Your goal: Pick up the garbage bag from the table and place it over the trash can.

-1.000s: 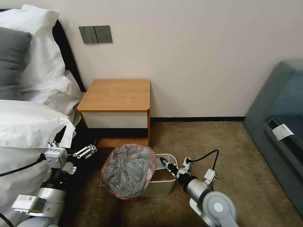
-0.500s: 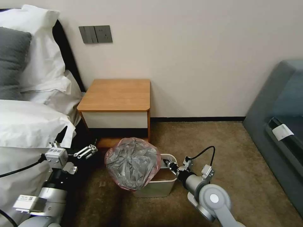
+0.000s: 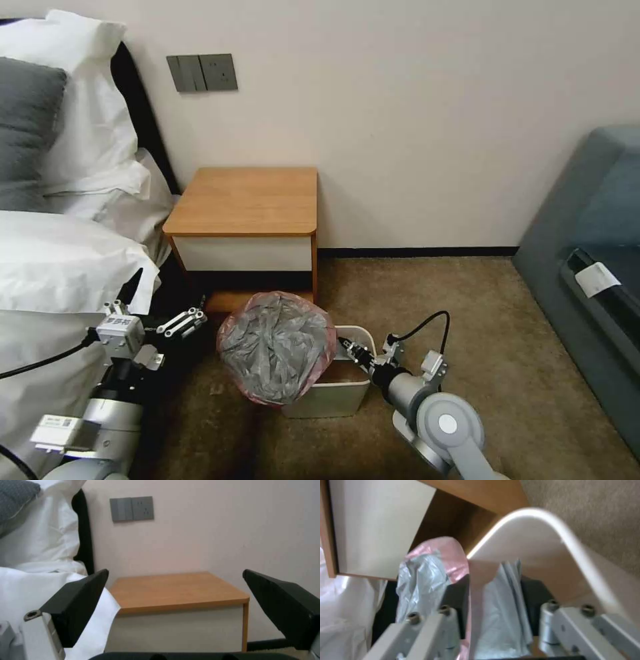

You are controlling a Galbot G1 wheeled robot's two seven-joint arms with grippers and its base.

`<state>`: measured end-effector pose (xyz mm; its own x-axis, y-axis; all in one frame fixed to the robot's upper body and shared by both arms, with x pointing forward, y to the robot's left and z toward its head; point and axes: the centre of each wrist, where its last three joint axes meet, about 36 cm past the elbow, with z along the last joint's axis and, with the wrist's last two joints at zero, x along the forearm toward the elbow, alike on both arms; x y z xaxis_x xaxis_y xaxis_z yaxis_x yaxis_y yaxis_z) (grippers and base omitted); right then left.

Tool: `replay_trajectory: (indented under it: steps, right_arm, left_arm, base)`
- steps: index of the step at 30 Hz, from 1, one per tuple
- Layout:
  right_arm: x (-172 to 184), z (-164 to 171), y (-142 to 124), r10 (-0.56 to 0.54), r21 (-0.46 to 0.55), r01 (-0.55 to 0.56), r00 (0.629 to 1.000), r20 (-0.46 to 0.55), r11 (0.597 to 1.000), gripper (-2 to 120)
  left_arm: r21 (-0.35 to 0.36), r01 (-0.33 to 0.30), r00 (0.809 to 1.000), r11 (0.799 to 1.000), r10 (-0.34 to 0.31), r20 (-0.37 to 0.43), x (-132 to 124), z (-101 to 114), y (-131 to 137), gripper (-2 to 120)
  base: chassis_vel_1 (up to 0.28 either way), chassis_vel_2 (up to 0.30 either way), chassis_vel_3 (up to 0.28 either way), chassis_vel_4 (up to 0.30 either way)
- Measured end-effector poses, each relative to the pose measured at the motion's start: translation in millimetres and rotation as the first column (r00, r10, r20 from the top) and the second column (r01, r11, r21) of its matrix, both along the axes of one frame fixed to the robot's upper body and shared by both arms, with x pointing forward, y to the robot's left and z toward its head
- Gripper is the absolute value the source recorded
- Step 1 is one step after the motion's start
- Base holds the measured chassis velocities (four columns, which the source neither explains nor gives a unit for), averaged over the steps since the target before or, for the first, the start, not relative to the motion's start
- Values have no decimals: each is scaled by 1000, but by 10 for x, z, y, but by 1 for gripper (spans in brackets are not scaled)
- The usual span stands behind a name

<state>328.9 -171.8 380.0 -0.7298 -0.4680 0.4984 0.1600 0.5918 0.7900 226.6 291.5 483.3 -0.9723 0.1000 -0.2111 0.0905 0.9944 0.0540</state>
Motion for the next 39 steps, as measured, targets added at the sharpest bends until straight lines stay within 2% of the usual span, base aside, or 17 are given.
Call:
replay_trajectory:
  steps: [3, 4, 6, 8, 10, 11, 14, 17, 22, 29, 32, 35, 39]
  right_arm:
    - [-14, 85, -61, -13, -1, 13, 1000, 14, 1000, 52]
    - [-14, 85, -61, -13, -1, 13, 1000, 14, 1000, 52]
    - [-37, 139, -69, -15, 3, 15, 1000, 18, 1000, 62]
    - [-46, 163, -70, -15, 6, 15, 1000, 20, 1000, 65]
    - [-61, 217, -65, -16, 13, 16, 1000, 25, 1000, 76]
    - [-61, 217, -65, -16, 13, 16, 1000, 25, 1000, 76]
    - [-72, 344, -50, -18, 32, 17, 999, 37, 999, 92]
    - [-66, 430, -70, -28, 39, 26, 998, 47, 999, 99]
    - [-72, 647, -201, -59, 56, 54, 995, 81, 997, 100]
    - [-89, 769, -284, -76, 53, 71, 991, 109, 996, 100]
    - [-115, 883, -350, -91, 47, 85, 987, 136, 995, 100]
    - [-152, 1002, -415, -107, 36, 102, 981, 164, 994, 100]
    - [-186, 1054, -467, -118, 27, 115, 978, 174, 993, 100]
  left_arm:
    - [1, 0, 1000, 1000, 0, 2, 0, -1, -3, 100]
    - [1, 0, 1000, 1000, 0, 2, 0, -1, -3, 100]
    - [2, -1, 1000, 1000, 1, 4, -1, -6, -4, 100]
    - [3, -1, 1000, 1000, 1, 4, -1, -10, -5, 100]
    - [5, -3, 1000, 1000, 3, 4, -2, -18, -4, 100]
    - [5, -3, 1000, 1000, 3, 4, -2, -18, -4, 100]
    - [7, -5, 1000, 1000, 5, 6, -2, -25, -2, 100]
    - [8, -5, 1000, 1000, 5, 6, -3, -27, 1, 100]
    - [8, -7, 1000, 1000, 7, -6, 4, -58, 15, 100]
    - [6, -2, 1000, 1000, 3, -23, 21, -96, 7, 100]
    - [-5, 6, 998, 1000, -6, -68, 44, -153, -40, 100]
    - [5, 21, 987, 1000, -20, -157, 80, -276, -164, 100]
    - [17, 32, 976, 999, -27, -216, 101, -406, -261, 100]
  base:
    - [0, 0, 0, 0]
    - [0, 0, 0, 0]
    - [0, 0, 0, 0]
    - [0, 0, 0, 0]
    - [0, 0, 0, 0]
    - [0, 0, 0, 0]
    - [0, 0, 0, 0]
    - [0, 0, 0, 0]
    - [0, 0, 0, 0]
    - [0, 0, 0, 0]
    - [0, 0, 0, 0]
    - [0, 0, 0, 0]
    - [0, 0, 0, 0]
